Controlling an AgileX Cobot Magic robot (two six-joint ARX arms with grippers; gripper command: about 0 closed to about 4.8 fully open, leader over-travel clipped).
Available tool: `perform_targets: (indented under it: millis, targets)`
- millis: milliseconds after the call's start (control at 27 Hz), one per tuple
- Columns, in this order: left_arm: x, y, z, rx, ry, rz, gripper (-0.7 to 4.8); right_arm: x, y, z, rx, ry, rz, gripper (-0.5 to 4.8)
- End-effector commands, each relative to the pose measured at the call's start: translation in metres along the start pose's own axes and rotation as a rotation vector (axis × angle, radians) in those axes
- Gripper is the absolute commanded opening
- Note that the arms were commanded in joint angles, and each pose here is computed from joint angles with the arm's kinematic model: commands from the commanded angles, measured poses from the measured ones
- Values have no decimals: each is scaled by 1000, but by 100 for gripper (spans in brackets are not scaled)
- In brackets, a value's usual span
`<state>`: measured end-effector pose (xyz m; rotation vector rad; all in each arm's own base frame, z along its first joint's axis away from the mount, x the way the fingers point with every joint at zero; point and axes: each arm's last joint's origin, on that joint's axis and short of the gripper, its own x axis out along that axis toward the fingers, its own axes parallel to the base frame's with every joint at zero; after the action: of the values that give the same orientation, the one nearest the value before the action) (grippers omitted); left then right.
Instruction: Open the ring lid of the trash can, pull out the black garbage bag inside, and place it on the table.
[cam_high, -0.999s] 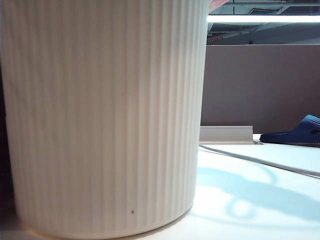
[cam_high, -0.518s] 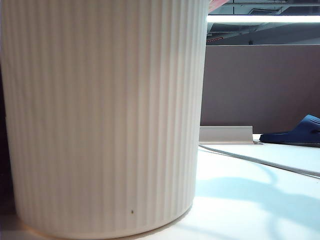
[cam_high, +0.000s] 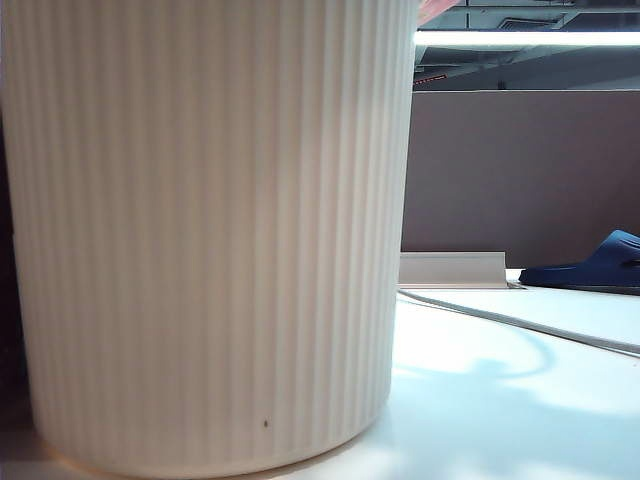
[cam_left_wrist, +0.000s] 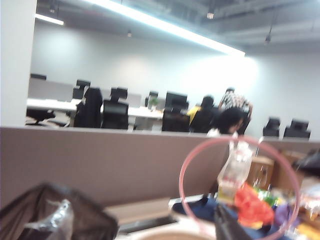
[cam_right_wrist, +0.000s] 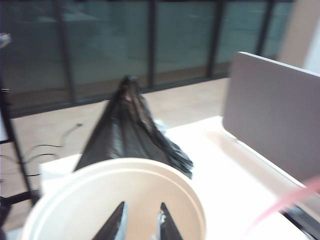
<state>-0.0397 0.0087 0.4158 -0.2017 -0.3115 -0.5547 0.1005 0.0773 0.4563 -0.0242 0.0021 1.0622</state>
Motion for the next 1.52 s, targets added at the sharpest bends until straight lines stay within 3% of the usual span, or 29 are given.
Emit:
perform_targets:
  millis: [37, 296, 407, 444, 740, 888, 962, 1073, 1221, 1332, 1369, 1443, 1517]
  targets:
    - [-11, -1, -8, 40, 62, 4, 362, -19, 9, -1, -2, 19, -52, 81]
    - [-33, -1, -31, 32, 84, 8, 356, -58, 29, -11, -8, 70, -145, 81]
    - [-36, 0, -43, 27, 109, 0, 259, -76, 39, -23, -11, 64, -179, 81]
    - [-36, 1, -45, 22, 130, -9, 253, -81, 41, -27, -14, 57, -196, 81]
    - [-15, 8, -79, -9, 249, -65, 236, -104, 56, -109, 90, 31, -209, 81]
    - [-1, 16, -107, -39, 333, -57, 236, -107, 56, -150, 133, 7, -286, 81]
    - [5, 19, -120, -58, 361, -51, 227, -101, 52, -165, 157, 50, -323, 81]
    - [15, 25, -143, -96, 396, -66, 109, -90, 45, -178, 172, 90, -341, 81]
    - [23, 29, -156, -162, 379, -39, 79, -87, 43, -175, 150, 32, -366, 81]
    - [25, 32, -163, -169, 373, 8, 66, -85, 41, -169, 123, -46, -395, 81]
    - [28, 34, -169, -169, 373, 8, 22, -83, 39, -169, 110, -85, -392, 81]
    - [32, 37, -183, -174, 377, 9, -6, -75, 35, -173, 93, -135, -385, 81]
    - [35, 40, -196, -175, 382, 10, -6, -67, 31, -182, 83, -166, -383, 81]
